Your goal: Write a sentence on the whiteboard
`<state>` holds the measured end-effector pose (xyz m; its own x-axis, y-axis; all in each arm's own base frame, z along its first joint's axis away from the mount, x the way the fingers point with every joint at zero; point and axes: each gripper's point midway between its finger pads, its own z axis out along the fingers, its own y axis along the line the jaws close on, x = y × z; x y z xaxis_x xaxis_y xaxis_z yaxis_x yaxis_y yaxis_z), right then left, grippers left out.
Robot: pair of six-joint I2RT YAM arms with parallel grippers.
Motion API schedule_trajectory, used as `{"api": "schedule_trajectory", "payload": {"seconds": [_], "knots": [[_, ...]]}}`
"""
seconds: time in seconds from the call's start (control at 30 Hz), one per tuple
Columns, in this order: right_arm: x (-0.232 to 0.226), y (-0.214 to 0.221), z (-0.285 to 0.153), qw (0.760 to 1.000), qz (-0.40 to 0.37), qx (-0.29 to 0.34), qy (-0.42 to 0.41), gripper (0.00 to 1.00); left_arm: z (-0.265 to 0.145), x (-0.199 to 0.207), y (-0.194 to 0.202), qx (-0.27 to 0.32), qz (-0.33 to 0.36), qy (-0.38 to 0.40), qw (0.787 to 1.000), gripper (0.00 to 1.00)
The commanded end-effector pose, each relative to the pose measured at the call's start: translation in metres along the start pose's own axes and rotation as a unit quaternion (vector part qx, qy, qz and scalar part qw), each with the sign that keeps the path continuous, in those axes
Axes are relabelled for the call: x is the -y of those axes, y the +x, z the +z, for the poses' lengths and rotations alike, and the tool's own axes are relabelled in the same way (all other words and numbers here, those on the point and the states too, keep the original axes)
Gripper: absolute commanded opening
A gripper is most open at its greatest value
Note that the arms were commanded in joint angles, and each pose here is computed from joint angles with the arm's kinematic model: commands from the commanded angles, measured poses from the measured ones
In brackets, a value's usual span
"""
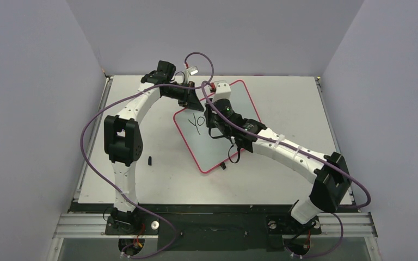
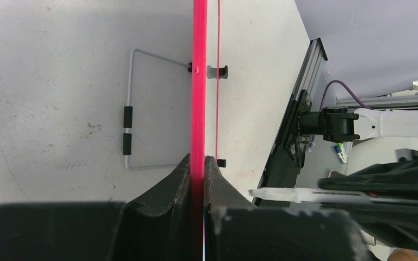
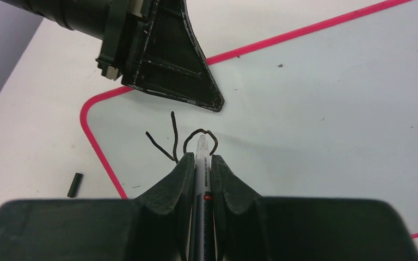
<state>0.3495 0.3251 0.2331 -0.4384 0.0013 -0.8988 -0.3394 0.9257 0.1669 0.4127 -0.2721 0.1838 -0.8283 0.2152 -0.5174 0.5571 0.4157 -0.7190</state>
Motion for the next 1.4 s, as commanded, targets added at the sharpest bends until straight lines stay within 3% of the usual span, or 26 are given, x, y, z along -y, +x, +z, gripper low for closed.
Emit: {"api": "schedule_trajectory", "payload": {"seconds": [0.0,0.83,1.37], "knots": [[0.005,-0.032,-0.021,0.999,0.01,0.045,0.001,0.0,-0.011,0.016,-0.016,0.016,0.069,-0.031,0.997,0.0],[0.011,-0.027,0.026,1.0,0.007,0.022,0.021,0.0,-0.01,0.018,-0.015,0.014,0.071,-0.03,0.997,0.0],[0.024,0.022,0.019,0.999,0.015,-0.017,0.028,0.0,-0.011,0.019,-0.017,0.016,0.073,-0.03,0.997,0.0]]}}
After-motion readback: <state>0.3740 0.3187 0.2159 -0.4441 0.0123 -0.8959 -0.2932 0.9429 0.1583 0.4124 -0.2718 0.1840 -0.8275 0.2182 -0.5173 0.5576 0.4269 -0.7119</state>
